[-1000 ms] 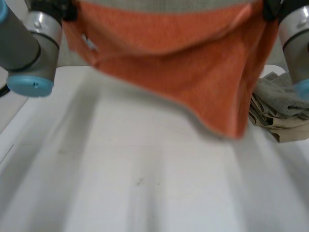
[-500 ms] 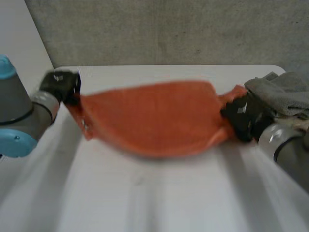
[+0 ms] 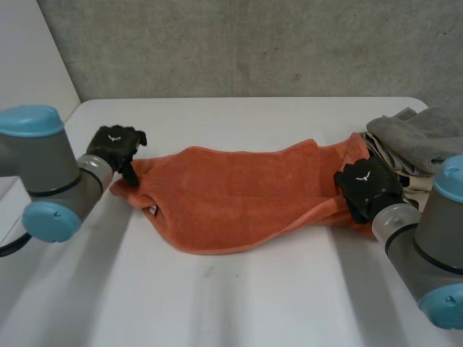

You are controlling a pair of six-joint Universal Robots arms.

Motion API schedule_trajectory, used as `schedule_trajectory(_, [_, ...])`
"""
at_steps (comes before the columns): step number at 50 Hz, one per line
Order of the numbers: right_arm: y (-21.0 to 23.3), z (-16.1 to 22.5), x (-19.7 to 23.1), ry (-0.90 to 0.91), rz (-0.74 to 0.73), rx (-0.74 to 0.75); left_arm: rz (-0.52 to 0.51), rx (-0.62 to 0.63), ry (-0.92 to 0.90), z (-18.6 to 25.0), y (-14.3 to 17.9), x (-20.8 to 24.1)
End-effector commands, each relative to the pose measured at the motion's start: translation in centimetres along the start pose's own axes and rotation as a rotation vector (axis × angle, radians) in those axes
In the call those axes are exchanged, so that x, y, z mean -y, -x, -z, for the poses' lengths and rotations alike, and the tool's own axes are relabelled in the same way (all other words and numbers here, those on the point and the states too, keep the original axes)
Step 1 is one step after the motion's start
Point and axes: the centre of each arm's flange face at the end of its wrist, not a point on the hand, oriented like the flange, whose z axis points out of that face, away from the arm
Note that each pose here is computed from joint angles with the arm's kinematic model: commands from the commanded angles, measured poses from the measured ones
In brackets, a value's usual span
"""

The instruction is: Fold the laundry.

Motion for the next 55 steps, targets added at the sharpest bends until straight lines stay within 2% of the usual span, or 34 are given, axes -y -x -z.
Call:
schedule_trajectory(1, [-0.4,-0.9,-0.1,0.005,-0.016,-0.075,0.001,0.008,-0.078,6.0,0.4,3.9])
schedule_trajectory(7, [0.1,-0.9,0.0,-0.001,-0.012,-0.061,-0.009,-0.039,-0.035,10.9,-1.2,2.8])
schedule_trajectory(14, [0.5,-0.8,0.0,0.001,-0.011,-0.052,-0.006,-0.14,0.06,12.6,-3.5,-0.3])
schedule_trajectory(21, [0.8,-0.7,-0.1,0.003,-0.007,-0.041,0.006,-0.171,0.149,10.5,-4.4,-3.7])
schedule_trajectory(34, [1.2,-0.3,-0.7,0.021,-0.008,-0.026,-0.004,-0.155,0.068,6.6,-4.7,-3.8])
schedule_trajectory(55, [1.4,-0.2,-0.9,0.026,0.0,-0.02,-0.02,-0.193,0.043,4.3,-6.5,-3.9])
